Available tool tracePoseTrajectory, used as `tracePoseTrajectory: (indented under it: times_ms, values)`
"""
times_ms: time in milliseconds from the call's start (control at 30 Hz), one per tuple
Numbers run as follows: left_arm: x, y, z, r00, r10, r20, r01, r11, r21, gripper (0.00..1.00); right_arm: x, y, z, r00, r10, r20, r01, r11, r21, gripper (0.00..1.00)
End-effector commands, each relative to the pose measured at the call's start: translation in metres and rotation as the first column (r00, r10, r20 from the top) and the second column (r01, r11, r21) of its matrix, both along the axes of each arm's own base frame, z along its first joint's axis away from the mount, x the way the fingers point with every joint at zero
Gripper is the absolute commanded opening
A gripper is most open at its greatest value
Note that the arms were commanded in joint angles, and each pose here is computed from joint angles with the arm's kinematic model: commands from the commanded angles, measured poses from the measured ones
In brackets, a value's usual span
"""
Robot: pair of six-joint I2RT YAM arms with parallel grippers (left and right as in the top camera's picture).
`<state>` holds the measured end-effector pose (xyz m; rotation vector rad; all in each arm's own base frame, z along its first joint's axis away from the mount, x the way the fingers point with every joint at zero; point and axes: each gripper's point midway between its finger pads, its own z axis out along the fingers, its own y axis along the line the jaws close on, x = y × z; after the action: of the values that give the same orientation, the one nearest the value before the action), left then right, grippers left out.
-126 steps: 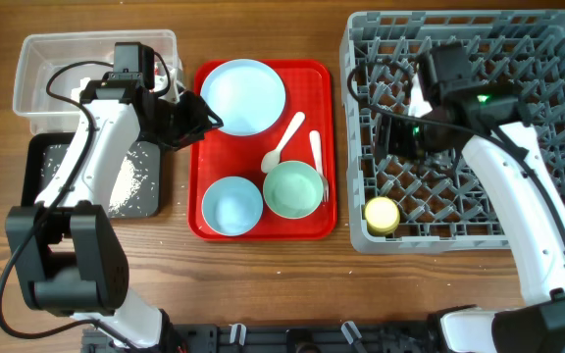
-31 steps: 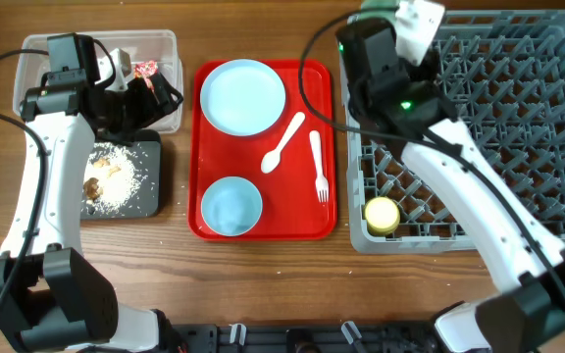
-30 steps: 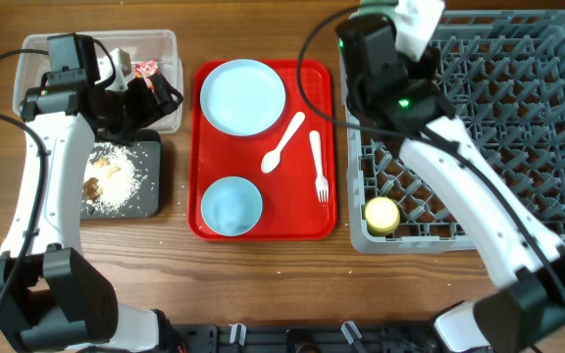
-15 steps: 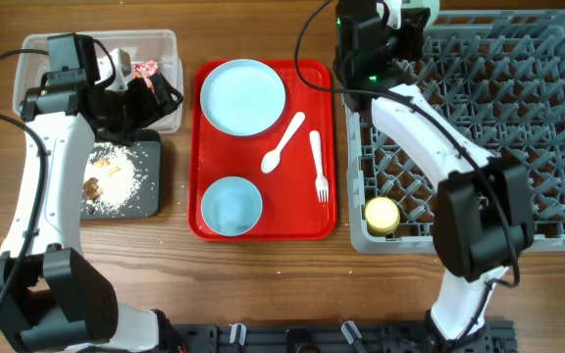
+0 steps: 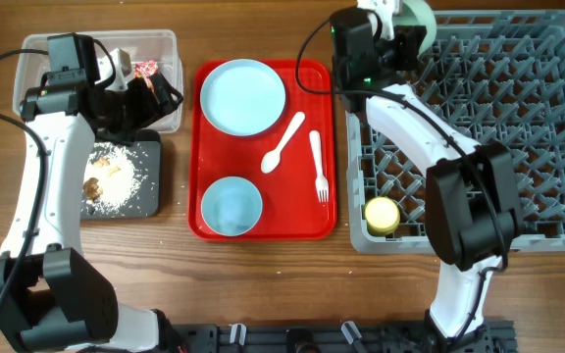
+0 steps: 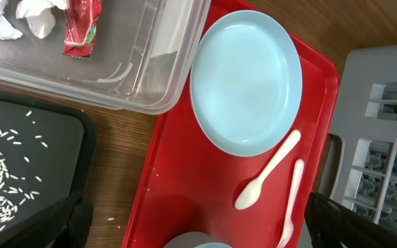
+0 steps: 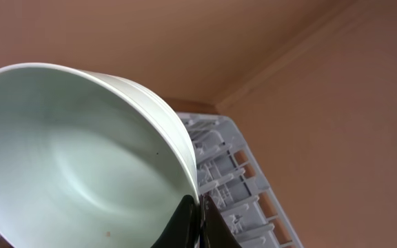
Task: Sort waste into correct bins and load items into the dishwasher rack
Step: 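Place the mint bowl in the rack's back-left corner, release, then reach the right gripper to the light-blue bowl and grasp its rim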
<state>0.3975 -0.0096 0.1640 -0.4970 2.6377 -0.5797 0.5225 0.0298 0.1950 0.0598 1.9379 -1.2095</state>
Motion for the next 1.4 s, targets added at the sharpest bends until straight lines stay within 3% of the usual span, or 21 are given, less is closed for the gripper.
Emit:
tracePoseTrajectory:
  times_ms: [0, 733, 867, 933, 1033, 1233, 1367]
  values:
    - [0.003, 0.003, 0.009, 1.0, -0.002, 0.03, 0.002, 1.0, 0.013, 1.0, -0.003, 0.001, -0.016, 0.999, -0.002, -0.033, 0.002, 1.0, -0.013, 0.04]
    - [0.003, 0.003, 0.009, 1.0, -0.002, 0.03, 0.002, 1.0, 0.013, 1.0, -0.009, 0.071, -0.044, 0.949, 0.231, -0.217, -0.236, 0.972, 0.0, 0.06]
    - [0.003, 0.003, 0.009, 1.0, -0.002, 0.03, 0.002, 1.0, 0.013, 1.0, -0.011, 0.089, -0.052, 0.924, 0.294, -0.245, -0.296, 0.955, 0.03, 0.2]
    - [0.003, 0.003, 0.009, 1.0, -0.002, 0.03, 0.002, 1.0, 0.013, 1.0, -0.013, 0.098, -0.054, 0.913, 0.32, -0.253, -0.32, 0.947, 0.04, 0.39]
    - [0.003, 0.003, 0.009, 1.0, -0.002, 0.03, 0.002, 1.0, 0.013, 1.0, -0.015, 0.11, -0.053, 0.906, 0.342, -0.248, -0.342, 0.939, 0.043, 0.57]
    - [0.003, 0.003, 0.009, 1.0, -0.002, 0.03, 0.002, 1.0, 0.013, 1.0, -0.018, 0.127, -0.03, 0.903, 0.399, -0.16, -0.383, 0.916, 0.124, 0.68]
    - [0.003, 0.003, 0.009, 1.0, -0.002, 0.03, 0.002, 1.0, 0.013, 1.0, -0.029, 0.151, -0.01, 0.845, 0.526, -0.095, -0.47, 0.816, 0.335, 0.73]
